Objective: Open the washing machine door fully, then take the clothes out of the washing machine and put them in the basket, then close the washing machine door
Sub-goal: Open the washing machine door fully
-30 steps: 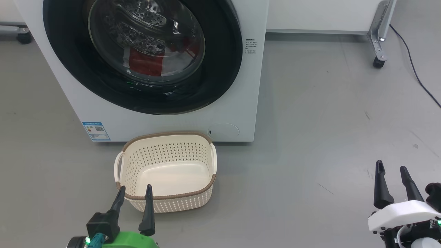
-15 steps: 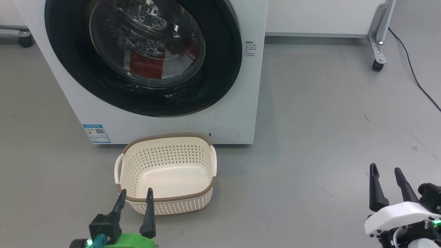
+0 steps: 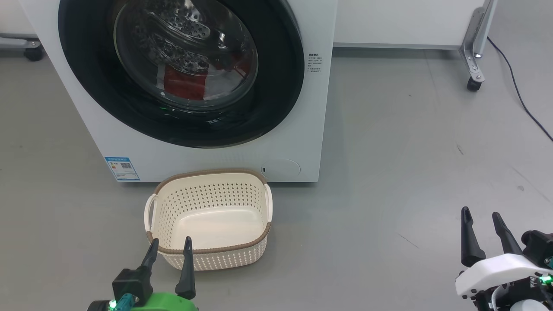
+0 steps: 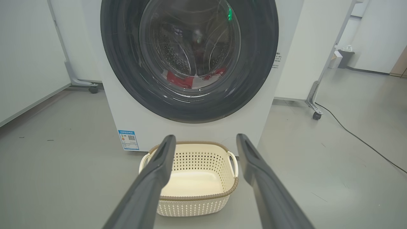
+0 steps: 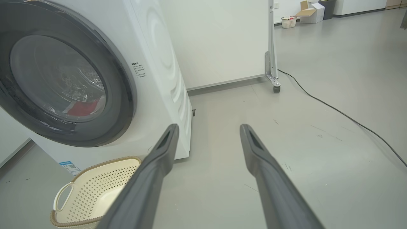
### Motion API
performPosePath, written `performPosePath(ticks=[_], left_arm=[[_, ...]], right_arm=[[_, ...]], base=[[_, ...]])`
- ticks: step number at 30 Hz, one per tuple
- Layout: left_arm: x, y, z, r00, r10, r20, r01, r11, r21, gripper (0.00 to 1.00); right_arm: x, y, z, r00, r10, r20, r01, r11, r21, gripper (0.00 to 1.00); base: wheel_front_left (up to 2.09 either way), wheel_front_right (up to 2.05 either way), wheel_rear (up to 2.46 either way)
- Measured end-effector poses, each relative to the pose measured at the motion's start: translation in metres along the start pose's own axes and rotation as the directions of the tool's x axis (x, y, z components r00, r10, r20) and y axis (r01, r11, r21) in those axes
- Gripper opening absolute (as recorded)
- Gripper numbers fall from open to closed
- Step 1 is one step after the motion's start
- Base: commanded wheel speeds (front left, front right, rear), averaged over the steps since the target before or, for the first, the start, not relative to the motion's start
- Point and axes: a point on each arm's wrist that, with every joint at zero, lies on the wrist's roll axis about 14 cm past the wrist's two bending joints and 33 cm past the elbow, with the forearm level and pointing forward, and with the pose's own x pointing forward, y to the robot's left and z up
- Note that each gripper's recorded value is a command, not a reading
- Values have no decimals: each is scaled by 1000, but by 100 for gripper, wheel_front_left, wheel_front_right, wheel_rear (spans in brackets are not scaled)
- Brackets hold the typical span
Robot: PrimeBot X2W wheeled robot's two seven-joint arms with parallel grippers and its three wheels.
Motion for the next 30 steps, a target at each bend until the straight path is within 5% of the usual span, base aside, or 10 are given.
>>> performPosePath(ticks=[30], left_arm=[[1, -1, 0, 1000, 0, 0, 0, 1000, -4, 100]], right_arm=[[-1, 1, -2, 1000, 3, -6, -3, 1000, -3, 100]], base=[[0, 0, 0]])
